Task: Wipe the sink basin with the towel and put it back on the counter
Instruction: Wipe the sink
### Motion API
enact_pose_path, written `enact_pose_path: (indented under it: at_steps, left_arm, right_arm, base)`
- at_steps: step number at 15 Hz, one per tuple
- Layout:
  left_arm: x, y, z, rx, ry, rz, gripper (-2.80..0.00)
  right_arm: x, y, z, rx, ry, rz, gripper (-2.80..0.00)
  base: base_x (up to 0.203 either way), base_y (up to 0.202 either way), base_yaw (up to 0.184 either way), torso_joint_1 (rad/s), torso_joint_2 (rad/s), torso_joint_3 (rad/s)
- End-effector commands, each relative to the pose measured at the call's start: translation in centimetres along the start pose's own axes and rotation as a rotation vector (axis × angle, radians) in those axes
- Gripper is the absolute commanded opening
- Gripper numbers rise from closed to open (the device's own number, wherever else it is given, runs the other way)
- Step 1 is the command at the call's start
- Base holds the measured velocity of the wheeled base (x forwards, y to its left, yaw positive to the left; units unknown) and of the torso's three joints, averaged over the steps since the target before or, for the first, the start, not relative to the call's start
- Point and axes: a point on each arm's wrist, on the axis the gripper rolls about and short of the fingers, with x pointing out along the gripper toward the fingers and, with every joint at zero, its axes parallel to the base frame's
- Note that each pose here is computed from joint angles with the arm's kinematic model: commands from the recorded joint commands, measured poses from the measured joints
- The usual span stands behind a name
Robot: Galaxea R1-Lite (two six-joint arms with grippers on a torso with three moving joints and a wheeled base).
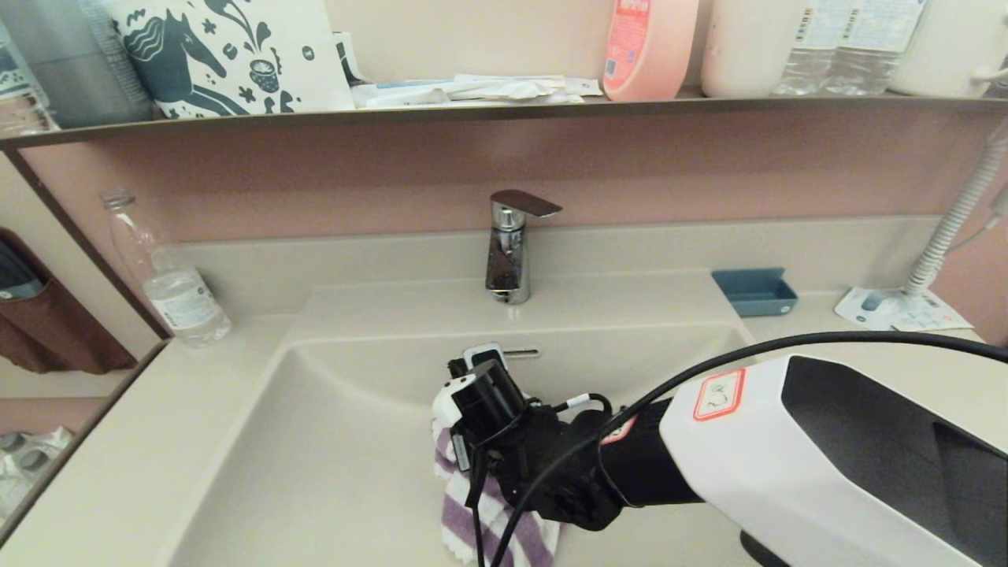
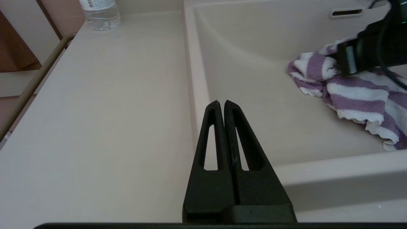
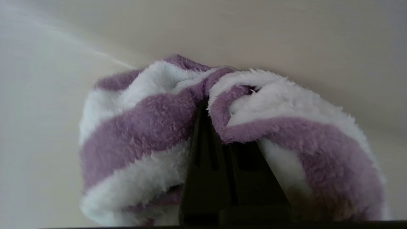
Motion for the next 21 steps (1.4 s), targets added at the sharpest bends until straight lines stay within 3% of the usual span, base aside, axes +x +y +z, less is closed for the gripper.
enact_pose_path:
  at_steps: [1, 6, 14, 18, 21]
  left_arm:
    - [0.0, 0.0, 0.0, 0.0, 0.001, 0.0, -2.8]
    - [0.0, 0.0, 0.0, 0.0, 0.001, 0.0, -2.8]
    - [0.0, 0.0, 0.0, 0.0, 0.001, 0.0, -2.8]
    - [0.0, 0.0, 0.0, 0.0, 0.001, 0.0, -2.8]
    - [0.0, 0.0, 0.0, 0.0, 0.001, 0.0, -2.8]
  right_arm:
    - [-1.5, -2.4, 0.7, 0.011, 0.009, -0.043, -2.8]
    - [-4.6, -7.3, 0.7, 0.028, 0.049, -0.123, -2.8]
    - [-9.1, -12.1, -2.3, -0.001, 0.153, -0.217, -2.8]
    - [-12.5, -13.7, -3.8, -0.092, 0.392, -0.277, -2.8]
    - [-14.6, -13.6, -3.3, -0.067, 0.505, -0.312, -2.8]
  base:
    - [0.0, 0.0, 0.0, 0.0, 0.0, 0.0]
    - [0.0, 0.0, 0.0, 0.0, 0.0, 0.0]
    - [0.0, 0.0, 0.0, 0.0, 0.0, 0.0]
    - [0.0, 0.0, 0.0, 0.0, 0.0, 0.0]
    - [0.0, 0.0, 0.0, 0.0, 0.0, 0.0]
